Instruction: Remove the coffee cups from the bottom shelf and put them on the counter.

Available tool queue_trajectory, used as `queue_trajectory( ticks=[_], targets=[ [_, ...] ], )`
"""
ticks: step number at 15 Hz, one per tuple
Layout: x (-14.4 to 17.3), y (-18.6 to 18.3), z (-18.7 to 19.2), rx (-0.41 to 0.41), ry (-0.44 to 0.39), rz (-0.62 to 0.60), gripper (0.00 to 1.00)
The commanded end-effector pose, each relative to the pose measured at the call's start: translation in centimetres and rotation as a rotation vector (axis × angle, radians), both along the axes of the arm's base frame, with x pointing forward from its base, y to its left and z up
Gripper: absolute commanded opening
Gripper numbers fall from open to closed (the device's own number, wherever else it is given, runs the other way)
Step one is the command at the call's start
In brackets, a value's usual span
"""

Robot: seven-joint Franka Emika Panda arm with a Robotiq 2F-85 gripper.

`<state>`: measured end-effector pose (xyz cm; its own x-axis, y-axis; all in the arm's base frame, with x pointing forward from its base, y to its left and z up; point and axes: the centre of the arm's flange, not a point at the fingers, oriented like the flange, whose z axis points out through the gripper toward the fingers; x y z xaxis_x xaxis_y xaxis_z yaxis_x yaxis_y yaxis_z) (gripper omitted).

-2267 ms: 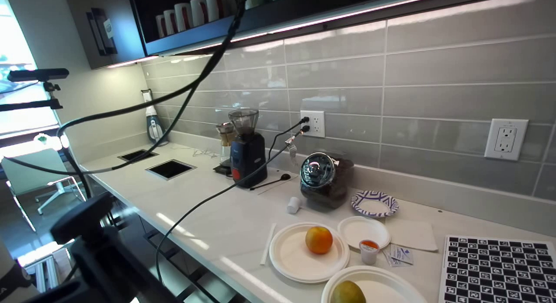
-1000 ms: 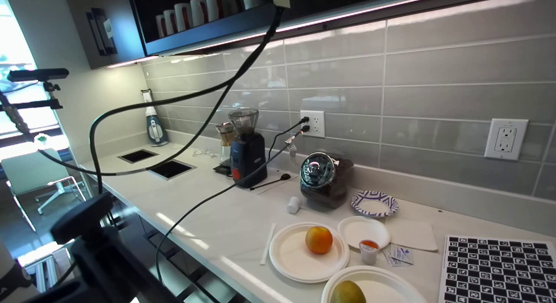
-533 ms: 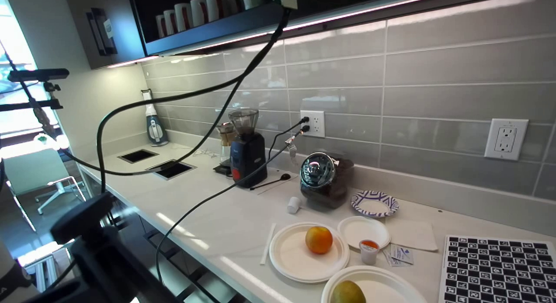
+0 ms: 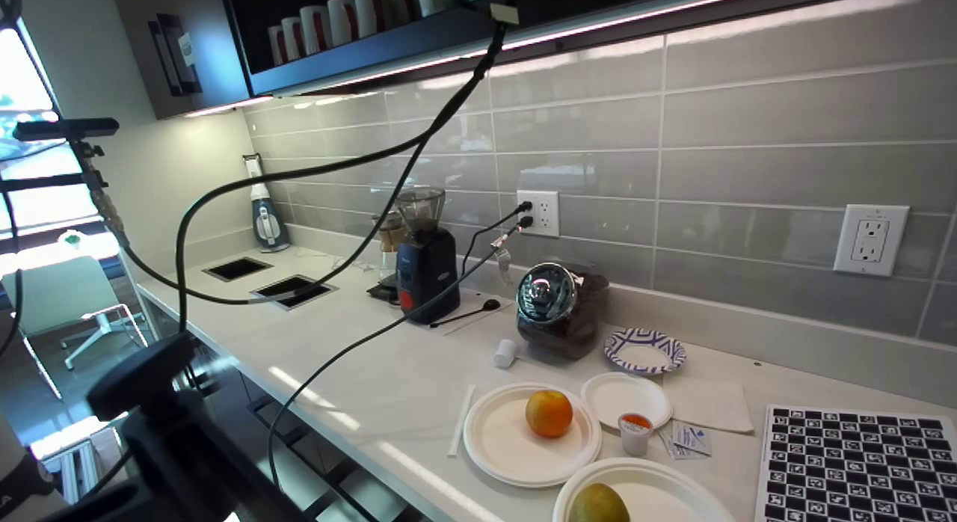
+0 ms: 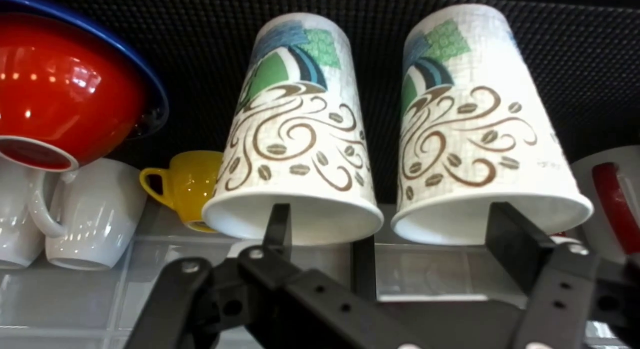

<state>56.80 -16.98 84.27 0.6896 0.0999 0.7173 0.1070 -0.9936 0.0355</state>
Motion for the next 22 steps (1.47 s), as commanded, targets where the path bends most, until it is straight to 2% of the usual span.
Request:
queue_trajectory(
  ticks=[1, 9, 10, 11, 12, 22],
  targets=[
    [0.9, -0.88, 1.47, 0.002, 0.036, 0.013, 1.0],
    [0.55, -1.01, 0.82, 0.001, 0.099, 0.016, 0.99],
    [0.5, -1.0, 0.81, 0.002, 0.102, 0.017, 0.83],
    [0.5, -0.98, 0.8, 0.001, 0.104, 0.018, 0.74],
    [0.51, -0.97, 0.76, -0.002, 0.103, 0.017, 0.73],
    [0.6, -1.04, 0.98, -0.006, 0.093, 0.012, 0.02]
  ],
)
